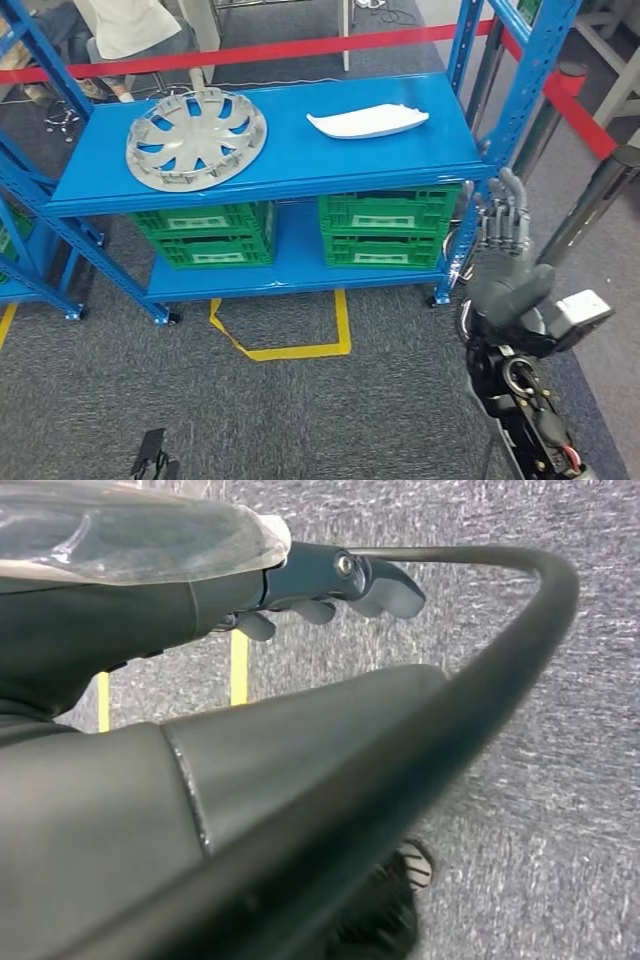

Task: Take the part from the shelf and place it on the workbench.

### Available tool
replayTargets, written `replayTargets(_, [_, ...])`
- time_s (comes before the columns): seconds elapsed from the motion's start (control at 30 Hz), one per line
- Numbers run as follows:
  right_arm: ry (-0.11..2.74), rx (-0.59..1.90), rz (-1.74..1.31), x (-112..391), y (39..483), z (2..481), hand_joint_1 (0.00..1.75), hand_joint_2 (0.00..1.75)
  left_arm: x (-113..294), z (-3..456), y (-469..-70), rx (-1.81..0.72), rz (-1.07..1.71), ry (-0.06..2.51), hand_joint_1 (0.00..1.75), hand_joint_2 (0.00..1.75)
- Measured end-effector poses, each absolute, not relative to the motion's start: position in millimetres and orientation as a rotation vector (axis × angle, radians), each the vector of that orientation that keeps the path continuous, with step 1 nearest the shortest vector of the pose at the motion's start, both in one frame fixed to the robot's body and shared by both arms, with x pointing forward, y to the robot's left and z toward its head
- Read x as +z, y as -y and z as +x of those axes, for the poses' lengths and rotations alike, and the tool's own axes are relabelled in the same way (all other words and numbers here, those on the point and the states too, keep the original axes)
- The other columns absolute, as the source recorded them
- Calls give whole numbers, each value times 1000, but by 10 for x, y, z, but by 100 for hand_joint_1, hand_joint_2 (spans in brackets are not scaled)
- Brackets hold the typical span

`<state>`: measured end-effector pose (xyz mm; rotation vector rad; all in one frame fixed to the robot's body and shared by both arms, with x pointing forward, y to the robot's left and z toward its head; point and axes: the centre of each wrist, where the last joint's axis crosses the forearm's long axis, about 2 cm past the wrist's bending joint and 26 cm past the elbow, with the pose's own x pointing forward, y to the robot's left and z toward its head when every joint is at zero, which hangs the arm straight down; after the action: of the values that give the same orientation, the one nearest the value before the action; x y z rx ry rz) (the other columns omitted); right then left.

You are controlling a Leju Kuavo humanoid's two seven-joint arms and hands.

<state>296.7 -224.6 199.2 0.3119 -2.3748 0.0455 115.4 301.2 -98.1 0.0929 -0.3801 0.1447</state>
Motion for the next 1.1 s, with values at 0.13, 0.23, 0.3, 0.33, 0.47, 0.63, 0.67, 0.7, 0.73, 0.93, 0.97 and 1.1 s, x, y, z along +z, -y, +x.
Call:
replayTargets(0.13, [2376, 47, 312, 1994, 2243, 2968, 0, 0, -986, 1132, -3013, 144, 93, 376, 0, 0])
replayTargets(0.23, [2378, 50, 312, 1999, 2241, 2971, 0, 0, -980, 1156, -3033, 144, 96, 381, 0, 0])
replayTargets(0.3, [2378, 52, 312, 1999, 2240, 2971, 0, 0, -978, 1163, -3034, 144, 96, 383, 0, 0])
replayTargets(0.33, [2378, 54, 313, 1999, 2239, 2970, 0, 0, -980, 1153, -3032, 144, 96, 381, 0, 0])
replayTargets(0.47, [2377, 55, 311, 1997, 2241, 2970, 0, 0, -984, 1139, -3023, 144, 94, 378, 0, 0])
replayTargets(0.63, [2370, 57, 306, 1974, 2246, 2960, 0, 0, -987, 1128, -3007, 144, 91, 376, 0, 0])
replayTargets(0.67, [2370, 58, 305, 1974, 2247, 2962, 0, 0, -987, 1127, -3003, 144, 90, 376, 0, 0])
replayTargets(0.7, [2370, 58, 305, 1976, 2248, 2964, 0, 0, -987, 1131, -3000, 144, 89, 376, 0, 0])
replayTargets(0.73, [2370, 59, 305, 1977, 2247, 2964, 0, 0, -986, 1134, -2999, 144, 89, 377, 0, 0])
replayTargets(0.93, [2370, 62, 308, 1977, 2244, 2963, 0, 0, -986, 1132, -3008, 144, 91, 376, 0, 0])
replayTargets(0.97, [2370, 62, 309, 1978, 2243, 2963, 0, 0, -985, 1136, -3009, 144, 91, 376, 0, 0])
replayTargets(1.1, [2371, 65, 310, 1979, 2239, 2963, 0, 0, -984, 1139, -3014, 144, 91, 377, 0, 0])
